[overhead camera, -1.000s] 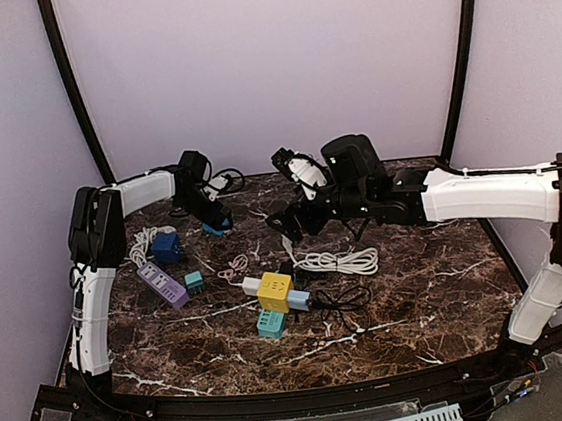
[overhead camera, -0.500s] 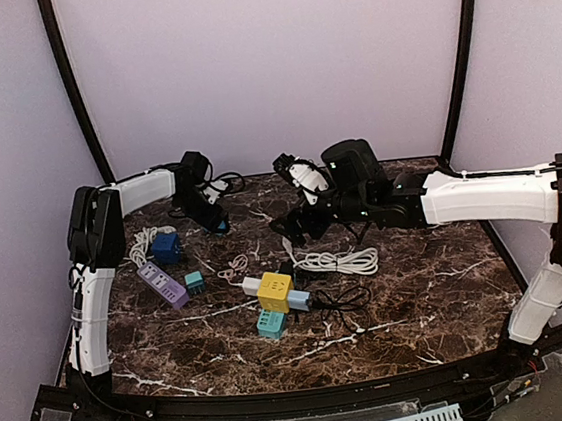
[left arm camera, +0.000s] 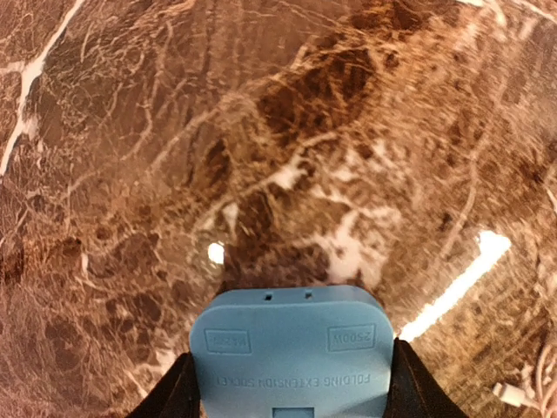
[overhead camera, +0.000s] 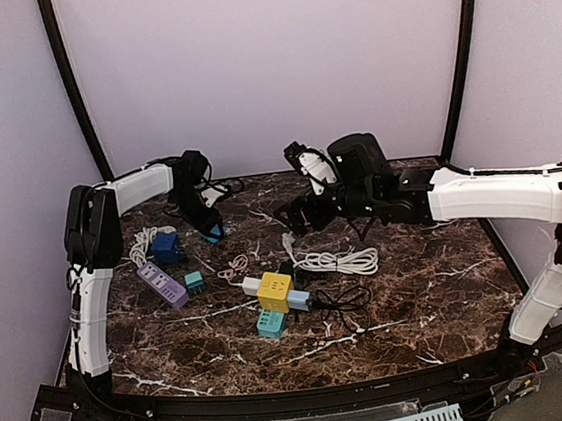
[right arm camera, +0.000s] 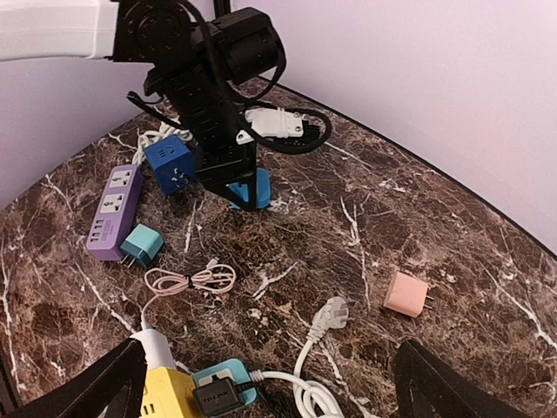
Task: Insert the plug
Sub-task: Pick up the plug from the center of the board, then adjust the socket at the center of the board.
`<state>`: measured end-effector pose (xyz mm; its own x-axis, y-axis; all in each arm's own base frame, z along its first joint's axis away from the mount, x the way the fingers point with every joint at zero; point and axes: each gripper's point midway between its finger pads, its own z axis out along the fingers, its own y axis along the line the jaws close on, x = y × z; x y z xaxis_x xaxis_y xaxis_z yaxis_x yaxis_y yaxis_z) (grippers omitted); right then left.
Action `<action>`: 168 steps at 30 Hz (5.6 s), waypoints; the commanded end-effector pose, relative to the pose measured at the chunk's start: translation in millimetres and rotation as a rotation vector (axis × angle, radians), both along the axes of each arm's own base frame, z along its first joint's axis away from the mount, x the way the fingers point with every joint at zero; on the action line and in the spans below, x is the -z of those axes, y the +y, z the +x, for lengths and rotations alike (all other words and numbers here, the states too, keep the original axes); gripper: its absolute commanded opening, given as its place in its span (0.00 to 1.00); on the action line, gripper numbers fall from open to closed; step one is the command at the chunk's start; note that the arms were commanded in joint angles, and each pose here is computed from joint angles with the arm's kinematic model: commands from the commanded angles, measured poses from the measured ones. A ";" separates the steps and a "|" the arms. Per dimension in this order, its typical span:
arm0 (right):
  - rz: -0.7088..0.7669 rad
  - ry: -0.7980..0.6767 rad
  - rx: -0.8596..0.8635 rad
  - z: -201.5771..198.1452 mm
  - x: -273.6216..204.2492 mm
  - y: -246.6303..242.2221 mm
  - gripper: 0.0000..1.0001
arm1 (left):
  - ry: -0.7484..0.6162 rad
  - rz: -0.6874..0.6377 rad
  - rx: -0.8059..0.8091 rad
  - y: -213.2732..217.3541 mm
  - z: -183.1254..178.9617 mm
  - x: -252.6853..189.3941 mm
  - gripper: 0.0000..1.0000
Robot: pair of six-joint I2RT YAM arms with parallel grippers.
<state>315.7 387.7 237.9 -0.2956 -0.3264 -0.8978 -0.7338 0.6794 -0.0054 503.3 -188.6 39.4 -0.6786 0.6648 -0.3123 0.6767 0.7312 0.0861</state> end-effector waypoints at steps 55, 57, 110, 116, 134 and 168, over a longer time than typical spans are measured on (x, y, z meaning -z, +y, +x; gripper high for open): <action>0.562 0.300 -0.158 -60.2 -77.1 10.3 0.00 | -0.399 -0.196 0.512 -145.8 -236.4 -261.0 0.99; 0.493 0.228 -0.056 -54.2 -72.1 -16.1 0.00 | -0.317 -0.259 0.509 -151.2 -245.5 -247.4 0.99; 0.196 0.137 0.253 -52.9 -27.1 -112.7 0.00 | 0.080 -0.070 0.682 -175.7 -261.2 -58.7 0.68; 0.167 0.159 0.221 -52.3 -16.9 -102.9 0.00 | -0.078 -0.111 0.646 -179.0 -221.3 -122.3 0.93; 0.182 0.214 0.187 -49.8 -6.7 -82.6 0.00 | 0.200 -0.068 0.665 -84.4 -334.9 -62.2 0.82; 0.197 0.199 0.185 -56.5 -6.9 -84.1 0.00 | -0.026 0.044 0.298 -60.9 -200.4 -3.1 0.91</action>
